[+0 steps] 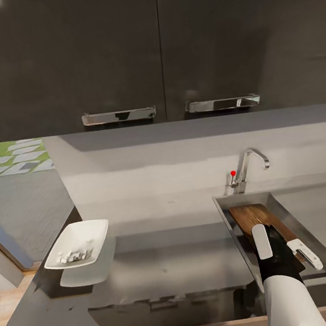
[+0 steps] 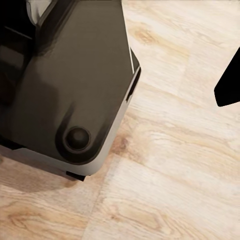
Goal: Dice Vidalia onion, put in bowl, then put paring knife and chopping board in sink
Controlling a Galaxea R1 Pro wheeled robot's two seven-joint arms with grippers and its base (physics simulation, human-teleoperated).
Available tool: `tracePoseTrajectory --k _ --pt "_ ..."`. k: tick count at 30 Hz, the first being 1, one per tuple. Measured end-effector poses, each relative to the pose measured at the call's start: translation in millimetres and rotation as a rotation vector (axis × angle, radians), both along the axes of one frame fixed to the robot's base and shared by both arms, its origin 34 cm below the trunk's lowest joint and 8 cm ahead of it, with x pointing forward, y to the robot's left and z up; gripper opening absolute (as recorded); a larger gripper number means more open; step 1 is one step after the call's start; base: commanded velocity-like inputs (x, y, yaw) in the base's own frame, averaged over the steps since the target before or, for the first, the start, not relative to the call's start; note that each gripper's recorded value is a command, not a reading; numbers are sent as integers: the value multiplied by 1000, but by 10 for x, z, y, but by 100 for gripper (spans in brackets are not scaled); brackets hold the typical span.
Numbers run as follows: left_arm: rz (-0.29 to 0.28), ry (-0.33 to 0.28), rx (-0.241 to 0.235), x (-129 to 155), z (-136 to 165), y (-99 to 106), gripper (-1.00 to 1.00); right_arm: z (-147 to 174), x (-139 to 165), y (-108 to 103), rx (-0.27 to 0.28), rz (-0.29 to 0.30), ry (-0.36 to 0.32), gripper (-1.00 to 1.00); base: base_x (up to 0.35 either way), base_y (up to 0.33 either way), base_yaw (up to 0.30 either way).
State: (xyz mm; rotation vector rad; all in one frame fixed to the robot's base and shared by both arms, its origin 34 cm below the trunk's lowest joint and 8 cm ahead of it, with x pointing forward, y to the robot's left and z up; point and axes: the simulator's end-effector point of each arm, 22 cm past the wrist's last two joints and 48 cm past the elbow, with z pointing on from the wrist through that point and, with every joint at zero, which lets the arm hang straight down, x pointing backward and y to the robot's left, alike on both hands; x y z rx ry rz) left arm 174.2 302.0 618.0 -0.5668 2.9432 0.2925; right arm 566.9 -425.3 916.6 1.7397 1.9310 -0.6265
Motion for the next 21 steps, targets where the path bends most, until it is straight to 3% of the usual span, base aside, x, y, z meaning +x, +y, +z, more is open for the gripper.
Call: tracePoseTrajectory --k 21 --pt "0 26 0 -101 -16 0 100 -245 -73 65 6 4 56 -100 0 0 4"
